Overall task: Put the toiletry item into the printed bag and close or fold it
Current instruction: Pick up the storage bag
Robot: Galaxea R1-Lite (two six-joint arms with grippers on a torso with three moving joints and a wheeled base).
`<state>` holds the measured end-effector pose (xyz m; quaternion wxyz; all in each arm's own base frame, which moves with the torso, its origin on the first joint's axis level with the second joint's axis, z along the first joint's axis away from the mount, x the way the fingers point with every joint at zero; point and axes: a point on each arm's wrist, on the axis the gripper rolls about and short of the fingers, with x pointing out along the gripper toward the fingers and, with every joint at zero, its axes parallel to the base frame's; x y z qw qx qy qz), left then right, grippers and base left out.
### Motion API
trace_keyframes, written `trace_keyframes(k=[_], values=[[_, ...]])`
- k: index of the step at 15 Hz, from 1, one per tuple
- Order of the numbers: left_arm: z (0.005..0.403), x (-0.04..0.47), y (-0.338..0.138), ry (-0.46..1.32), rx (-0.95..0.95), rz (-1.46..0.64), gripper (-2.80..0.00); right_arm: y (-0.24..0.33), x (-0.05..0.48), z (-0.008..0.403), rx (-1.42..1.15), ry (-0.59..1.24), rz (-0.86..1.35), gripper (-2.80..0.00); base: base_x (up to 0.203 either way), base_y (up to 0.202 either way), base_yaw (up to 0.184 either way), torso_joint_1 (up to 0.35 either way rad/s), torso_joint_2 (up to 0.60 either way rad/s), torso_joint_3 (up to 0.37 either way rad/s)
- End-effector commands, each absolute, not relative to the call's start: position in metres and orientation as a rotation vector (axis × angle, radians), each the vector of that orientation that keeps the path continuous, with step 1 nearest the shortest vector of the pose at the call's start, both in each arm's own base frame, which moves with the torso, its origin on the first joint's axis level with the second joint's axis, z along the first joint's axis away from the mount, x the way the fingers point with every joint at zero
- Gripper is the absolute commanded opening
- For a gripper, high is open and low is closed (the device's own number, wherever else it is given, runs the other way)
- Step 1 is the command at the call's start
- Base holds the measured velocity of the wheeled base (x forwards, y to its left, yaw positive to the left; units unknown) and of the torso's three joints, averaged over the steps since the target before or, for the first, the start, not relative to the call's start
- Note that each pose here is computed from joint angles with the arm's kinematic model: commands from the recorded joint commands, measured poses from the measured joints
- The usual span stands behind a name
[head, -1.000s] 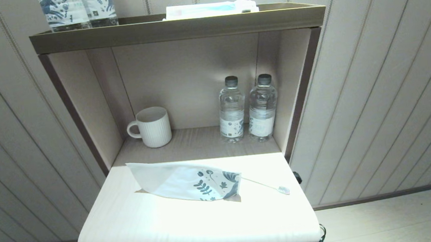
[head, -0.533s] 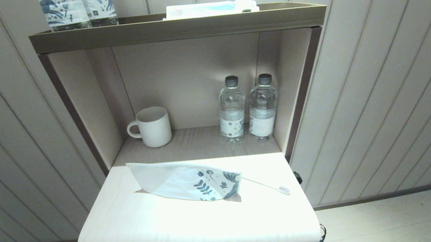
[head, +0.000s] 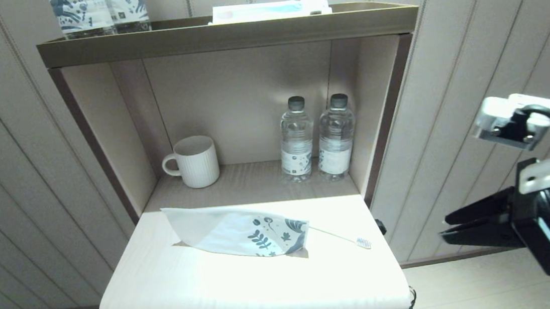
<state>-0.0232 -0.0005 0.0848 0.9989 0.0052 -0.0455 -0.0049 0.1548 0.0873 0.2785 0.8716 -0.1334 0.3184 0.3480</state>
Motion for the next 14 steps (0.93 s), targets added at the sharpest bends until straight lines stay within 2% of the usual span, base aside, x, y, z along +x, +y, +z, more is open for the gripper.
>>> trace_keyframes(k=[1, 8, 14], values=[[0.085, -0.023, 0.000, -0.092, 0.012, -0.009, -2.80, 0.101, 0.173, 0.266, -0.296, 0.728, 0.745, 0.00, 0.000, 0.000, 0.000, 0.000, 0.00, 0.000], [0.085, -0.023, 0.000, -0.091, 0.013, -0.010, -2.80, 0.139, 0.198, 0.250, -0.391, 0.729, 0.876, 0.00, 0.000, 0.000, 0.000, 0.000, 0.00, 0.000], [0.085, -0.023, 0.000, -0.089, 0.015, -0.009, -2.80, 0.177, 0.232, 0.227, -0.439, 0.585, 1.026, 0.00, 0.000, 0.000, 0.000, 0.000, 0.00, 0.000]])
